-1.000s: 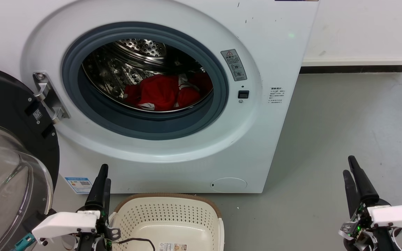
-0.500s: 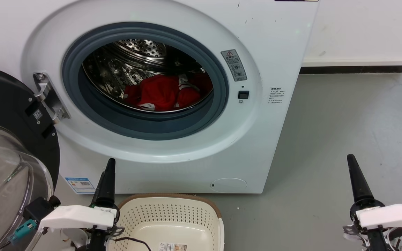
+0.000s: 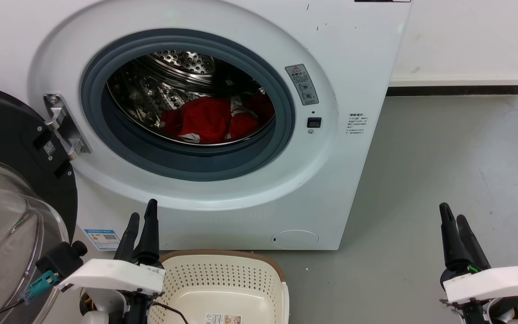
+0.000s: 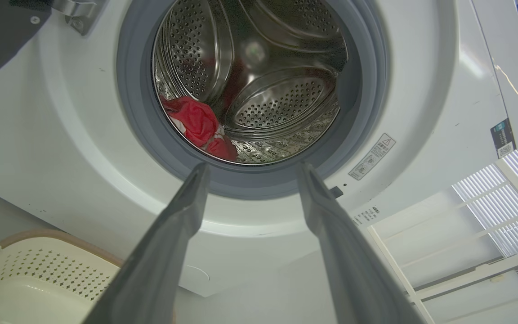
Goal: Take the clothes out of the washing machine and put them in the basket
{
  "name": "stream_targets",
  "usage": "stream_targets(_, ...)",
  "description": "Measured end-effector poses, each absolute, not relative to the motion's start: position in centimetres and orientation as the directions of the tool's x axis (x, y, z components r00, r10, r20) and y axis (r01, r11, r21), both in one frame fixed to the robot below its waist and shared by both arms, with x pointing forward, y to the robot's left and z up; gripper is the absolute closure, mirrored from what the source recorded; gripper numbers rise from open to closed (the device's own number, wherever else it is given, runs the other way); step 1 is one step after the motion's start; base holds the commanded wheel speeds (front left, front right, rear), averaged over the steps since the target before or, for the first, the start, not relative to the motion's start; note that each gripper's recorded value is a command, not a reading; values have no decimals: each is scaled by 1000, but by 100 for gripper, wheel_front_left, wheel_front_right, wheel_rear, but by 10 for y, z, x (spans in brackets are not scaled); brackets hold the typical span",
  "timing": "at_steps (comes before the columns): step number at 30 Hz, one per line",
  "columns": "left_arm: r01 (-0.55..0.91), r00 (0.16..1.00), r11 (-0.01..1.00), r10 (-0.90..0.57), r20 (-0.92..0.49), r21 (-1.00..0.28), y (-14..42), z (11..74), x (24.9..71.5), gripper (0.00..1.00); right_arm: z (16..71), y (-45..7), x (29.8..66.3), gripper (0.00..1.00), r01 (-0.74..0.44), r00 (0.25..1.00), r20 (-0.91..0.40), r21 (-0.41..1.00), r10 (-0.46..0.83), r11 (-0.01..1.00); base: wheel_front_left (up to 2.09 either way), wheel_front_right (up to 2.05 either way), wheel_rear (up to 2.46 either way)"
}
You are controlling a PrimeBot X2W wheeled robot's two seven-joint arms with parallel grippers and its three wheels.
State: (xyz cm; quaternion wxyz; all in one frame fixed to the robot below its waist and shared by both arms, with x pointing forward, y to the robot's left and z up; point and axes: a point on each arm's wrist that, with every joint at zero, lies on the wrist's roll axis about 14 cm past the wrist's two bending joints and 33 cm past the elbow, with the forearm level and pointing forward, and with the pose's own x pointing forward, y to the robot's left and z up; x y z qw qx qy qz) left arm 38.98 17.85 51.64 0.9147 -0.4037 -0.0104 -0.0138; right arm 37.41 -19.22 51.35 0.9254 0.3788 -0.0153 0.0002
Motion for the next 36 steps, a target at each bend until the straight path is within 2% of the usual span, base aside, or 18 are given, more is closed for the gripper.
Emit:
stream_targets(13,63,997,794,-29,65,-605,174,523,389,0,522,-183,373,0,-54,998,60,556,24,830,0,0,0)
stream_targets(36,88,993,920,-51,106,-381,168,530,388,0,523,-171,370,0,-92,995,56,323,78,942,0,0,0)
